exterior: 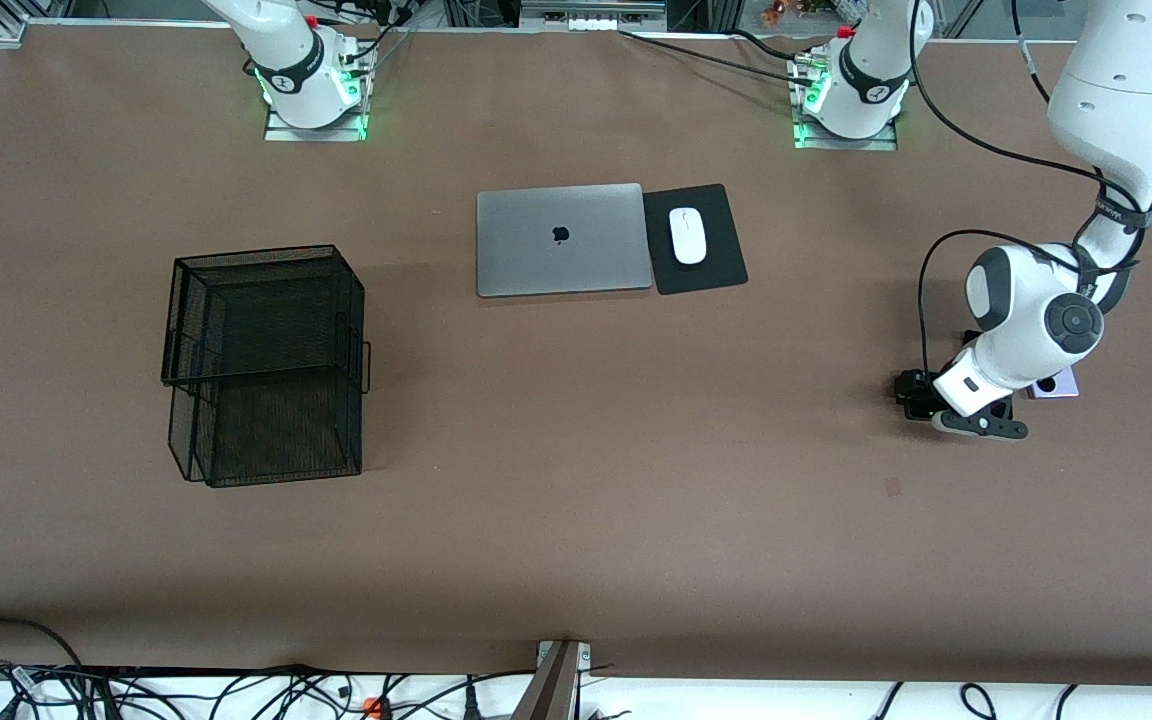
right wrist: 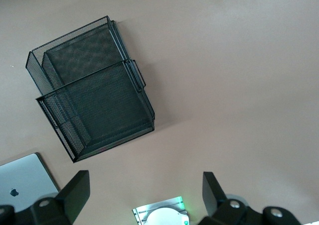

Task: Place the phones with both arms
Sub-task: 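Lower the left gripper onto the small black flip phone and grasp it, then carry the flip phone with the left gripper toward the laptop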

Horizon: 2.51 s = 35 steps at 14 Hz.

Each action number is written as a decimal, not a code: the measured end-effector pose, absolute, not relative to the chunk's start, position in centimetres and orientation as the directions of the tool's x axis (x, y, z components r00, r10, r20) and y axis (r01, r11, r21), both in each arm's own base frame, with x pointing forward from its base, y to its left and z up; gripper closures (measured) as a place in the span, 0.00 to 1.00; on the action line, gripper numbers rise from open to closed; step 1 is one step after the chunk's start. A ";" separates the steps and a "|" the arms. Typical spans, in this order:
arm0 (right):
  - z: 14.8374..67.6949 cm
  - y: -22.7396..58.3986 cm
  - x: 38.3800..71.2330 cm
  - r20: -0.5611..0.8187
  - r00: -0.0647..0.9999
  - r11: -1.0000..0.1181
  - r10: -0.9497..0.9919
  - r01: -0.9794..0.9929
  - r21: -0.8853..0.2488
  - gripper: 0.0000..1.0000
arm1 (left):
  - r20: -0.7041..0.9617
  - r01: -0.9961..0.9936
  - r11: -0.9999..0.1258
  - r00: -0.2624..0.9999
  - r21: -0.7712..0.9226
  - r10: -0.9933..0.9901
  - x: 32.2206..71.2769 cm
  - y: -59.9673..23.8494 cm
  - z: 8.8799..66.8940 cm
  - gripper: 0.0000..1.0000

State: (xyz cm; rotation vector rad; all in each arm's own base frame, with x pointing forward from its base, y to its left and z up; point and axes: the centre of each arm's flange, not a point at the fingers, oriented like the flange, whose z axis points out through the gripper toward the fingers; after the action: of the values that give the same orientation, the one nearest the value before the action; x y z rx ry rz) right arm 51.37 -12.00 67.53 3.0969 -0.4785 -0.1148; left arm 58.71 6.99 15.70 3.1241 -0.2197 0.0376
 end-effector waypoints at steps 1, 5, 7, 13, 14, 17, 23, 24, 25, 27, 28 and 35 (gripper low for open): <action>67.5 -12.0 51.4 -0.071 0.951 -0.953 -0.302 -0.301 0.017 0.00 | 0.025 -0.140 -0.990 0.990 0.008 -0.140 58.7 7.0 15.7 0.00; 67.5 -12.0 51.4 -0.071 0.951 -0.953 -0.302 -0.301 0.017 0.00 | 0.029 -0.135 -0.991 0.990 0.007 -0.135 58.8 7.2 15.9 0.13; 67.5 -12.0 51.4 -0.071 0.951 -0.953 -0.302 -0.301 0.017 0.00 | 0.032 -0.133 -0.991 0.991 0.006 -0.133 58.8 7.3 16.3 0.19; 67.5 -12.0 51.4 -0.071 0.951 -0.953 -0.302 -0.301 0.017 0.00 | 0.019 -0.113 -0.994 0.993 0.008 -0.113 59.0 7.4 16.4 0.19; 67.5 -12.0 51.4 -0.071 0.951 -0.953 -0.302 -0.301 0.017 0.00 | -0.012 -0.109 -0.994 0.994 0.012 -0.109 59.3 7.5 16.6 0.19; 67.5 -12.0 51.4 -0.071 0.951 -0.953 -0.302 -0.301 0.017 0.00 | -0.105 -0.081 -0.996 0.991 0.021 -0.083 61.9 7.1 19.8 0.19; 67.5 -12.0 51.4 -0.071 0.951 -0.953 -0.302 -0.301 0.017 0.00 | -0.140 -0.013 -1.000 0.990 -0.009 -0.011 65.0 -4.5 23.5 0.19; 67.5 -12.0 51.4 -0.071 0.951 -0.953 -0.301 -0.301 0.017 0.00 | -0.145 0.013 -1.000 0.989 -0.018 0.016 64.8 -8.0 22.9 0.19; 67.5 -12.0 51.4 -0.071 0.951 -0.953 -0.301 -0.301 0.017 0.00 | -0.144 0.046 -0.999 0.988 -0.028 0.050 64.5 -11.9 22.5 0.19; 67.5 -12.0 51.4 -0.071 0.951 -0.953 -0.301 -0.301 0.017 0.00 | -0.123 0.103 -0.994 0.987 -0.042 0.108 63.6 -20.1 22.4 0.19; 67.5 -12.0 51.4 -0.072 0.951 -0.954 -0.301 -0.301 0.017 0.00 | -0.107 0.133 -0.990 0.985 -0.036 0.136 62.9 -25.1 22.8 0.19; 67.5 -12.0 51.4 -0.072 0.951 -0.954 -0.301 -0.300 0.017 0.00 | -0.080 0.071 -0.996 0.995 0.048 0.067 58.1 -43.7 22.0 0.19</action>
State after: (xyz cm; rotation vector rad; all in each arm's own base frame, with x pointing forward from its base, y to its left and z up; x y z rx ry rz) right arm 51.38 -11.96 67.53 3.0972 -0.4773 -0.1149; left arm 58.14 -43.71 21.98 3.0866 0.1064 -0.1204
